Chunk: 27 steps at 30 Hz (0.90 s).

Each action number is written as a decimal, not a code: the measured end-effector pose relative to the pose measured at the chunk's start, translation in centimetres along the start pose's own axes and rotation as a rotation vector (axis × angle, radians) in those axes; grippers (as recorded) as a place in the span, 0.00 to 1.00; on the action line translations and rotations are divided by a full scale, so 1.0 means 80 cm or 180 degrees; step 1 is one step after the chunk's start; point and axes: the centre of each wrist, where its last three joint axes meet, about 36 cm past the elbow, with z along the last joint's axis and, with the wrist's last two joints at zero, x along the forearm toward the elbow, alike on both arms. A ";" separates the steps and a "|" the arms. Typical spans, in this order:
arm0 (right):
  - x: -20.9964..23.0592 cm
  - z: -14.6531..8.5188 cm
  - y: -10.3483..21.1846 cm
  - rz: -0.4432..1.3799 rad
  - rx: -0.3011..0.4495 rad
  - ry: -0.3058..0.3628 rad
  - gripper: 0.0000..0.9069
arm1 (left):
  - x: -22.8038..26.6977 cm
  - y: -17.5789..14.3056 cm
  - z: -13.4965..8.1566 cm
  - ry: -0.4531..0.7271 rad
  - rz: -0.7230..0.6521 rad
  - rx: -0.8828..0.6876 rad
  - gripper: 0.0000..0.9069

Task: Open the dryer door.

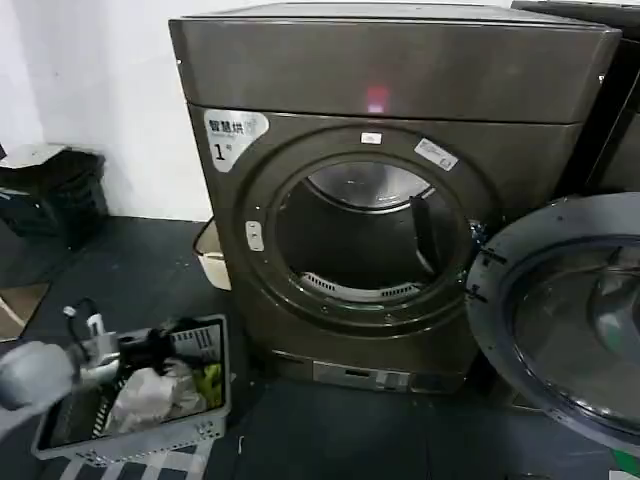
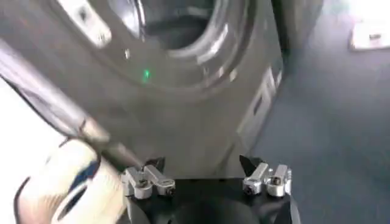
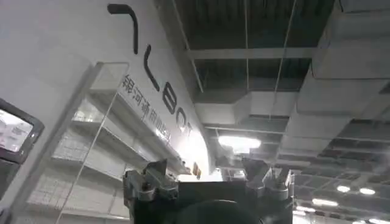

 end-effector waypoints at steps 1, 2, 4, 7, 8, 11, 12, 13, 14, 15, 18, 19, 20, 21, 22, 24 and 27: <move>0.000 0.002 0.001 -0.0006 -0.0003 0.0004 1.00 | 0.007 0.003 0.004 0.0099 0.0047 -0.0082 1.00; 0.000 0.003 0.002 -0.0017 -0.0006 0.0009 1.00 | 0.014 0.006 0.009 0.0196 0.0080 -0.0133 1.00; -0.001 0.004 0.003 -0.0027 -0.0008 0.0015 1.00 | 0.026 0.012 0.016 0.0357 0.0111 -0.0221 1.00; -0.002 0.005 0.004 -0.0038 -0.0009 0.0019 1.00 | 0.041 0.022 0.025 0.0603 0.0188 -0.0346 1.00; -0.003 0.005 0.004 -0.0039 -0.0009 0.0019 1.00 | 0.046 0.024 0.025 0.0676 0.0243 -0.0352 1.00; -0.004 0.007 0.004 -0.0042 -0.0022 0.0027 1.00 | 0.060 0.035 0.030 0.0880 0.0308 -0.0433 1.00; -0.003 0.007 0.005 -0.0049 -0.0025 0.0033 1.00 | 0.063 0.037 0.032 0.0927 0.0310 -0.0448 1.00; -0.003 0.008 0.004 -0.0049 -0.0025 0.0031 1.00 | 0.066 0.039 0.035 0.0969 0.0326 -0.0458 1.00; -0.003 0.008 0.004 -0.0046 -0.0024 0.0034 1.00 | 0.068 0.041 0.038 0.1015 0.0350 -0.0471 1.00; -0.004 0.009 0.003 -0.0040 -0.0025 0.0037 1.00 | 0.070 0.042 0.040 0.1051 0.0372 -0.0487 1.00; -0.005 0.010 0.002 -0.0028 -0.0023 0.0036 1.00 | 0.075 0.047 0.041 0.1157 0.0462 -0.0562 1.00; -0.005 0.010 0.002 -0.0028 -0.0022 0.0037 1.00 | 0.077 0.049 0.042 0.1189 0.0471 -0.0577 1.00; -0.005 0.010 0.001 -0.0027 -0.0020 0.0037 1.00 | 0.078 0.051 0.043 0.1200 0.0500 -0.0571 1.00; -0.005 0.010 0.001 -0.0026 -0.0018 0.0037 1.00 | 0.079 0.052 0.043 0.1202 0.0504 -0.0565 1.00; -0.005 0.010 0.001 -0.0025 -0.0017 0.0036 1.00 | 0.079 0.052 0.042 0.1212 0.0511 -0.0564 1.00; -0.005 0.010 0.000 -0.0017 -0.0011 0.0031 1.00 | 0.081 0.053 0.043 0.1245 0.0513 -0.0555 1.00; -0.006 0.009 -0.002 -0.0013 0.0005 0.0033 1.00 | 0.083 0.056 0.049 0.1274 0.0508 -0.0541 1.00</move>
